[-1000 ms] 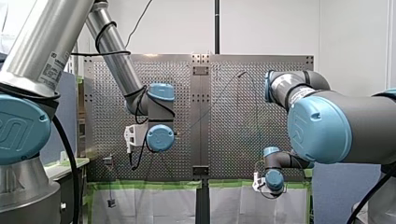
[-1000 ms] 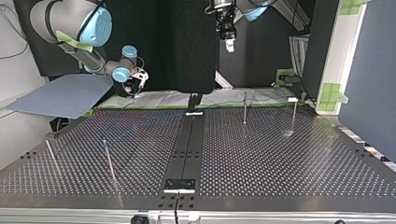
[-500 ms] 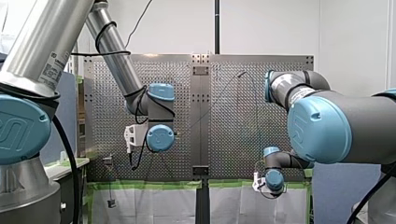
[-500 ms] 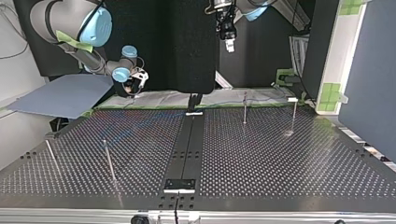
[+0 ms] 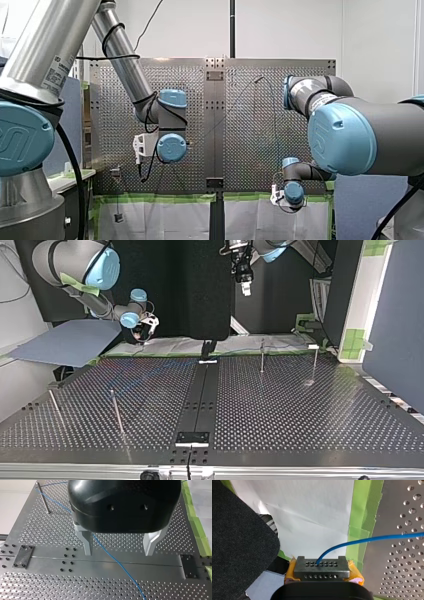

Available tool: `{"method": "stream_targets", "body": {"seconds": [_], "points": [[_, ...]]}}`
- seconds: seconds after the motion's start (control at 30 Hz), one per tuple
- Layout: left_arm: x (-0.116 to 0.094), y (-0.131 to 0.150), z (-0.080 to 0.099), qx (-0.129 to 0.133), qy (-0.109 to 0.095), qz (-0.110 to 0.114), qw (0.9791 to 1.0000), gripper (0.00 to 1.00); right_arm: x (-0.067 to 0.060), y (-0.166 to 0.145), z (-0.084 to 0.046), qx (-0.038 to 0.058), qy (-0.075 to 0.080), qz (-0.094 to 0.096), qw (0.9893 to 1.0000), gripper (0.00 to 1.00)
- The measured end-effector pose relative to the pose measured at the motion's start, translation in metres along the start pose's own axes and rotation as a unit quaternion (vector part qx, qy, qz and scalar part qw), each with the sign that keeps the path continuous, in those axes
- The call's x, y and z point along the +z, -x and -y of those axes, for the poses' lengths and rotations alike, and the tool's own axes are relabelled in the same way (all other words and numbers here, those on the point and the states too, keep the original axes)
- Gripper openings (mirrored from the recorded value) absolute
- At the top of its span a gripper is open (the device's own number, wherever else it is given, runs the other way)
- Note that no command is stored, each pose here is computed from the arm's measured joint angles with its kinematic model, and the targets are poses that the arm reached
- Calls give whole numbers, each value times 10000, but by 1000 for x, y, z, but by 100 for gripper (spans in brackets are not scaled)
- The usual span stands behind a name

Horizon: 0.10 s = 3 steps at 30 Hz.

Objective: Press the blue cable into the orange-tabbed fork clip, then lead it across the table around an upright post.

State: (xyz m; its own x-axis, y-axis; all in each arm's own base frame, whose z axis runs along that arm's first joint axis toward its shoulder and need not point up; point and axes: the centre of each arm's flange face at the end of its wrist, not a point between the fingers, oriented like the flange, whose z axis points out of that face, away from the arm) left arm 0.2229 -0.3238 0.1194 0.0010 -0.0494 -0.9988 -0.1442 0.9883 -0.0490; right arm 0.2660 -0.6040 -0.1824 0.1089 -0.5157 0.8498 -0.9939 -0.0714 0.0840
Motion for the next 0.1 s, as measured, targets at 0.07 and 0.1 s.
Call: {"method": "stream_targets", "body": {"seconds": [0.07, 0.1], "points": [[0, 0, 0, 0, 0, 0, 10000, 100, 0, 0, 0, 0, 0, 0, 10000, 0], [0, 0, 0, 0, 0, 0, 10000, 100, 0, 0, 0, 0, 0, 0, 10000, 0]]}}
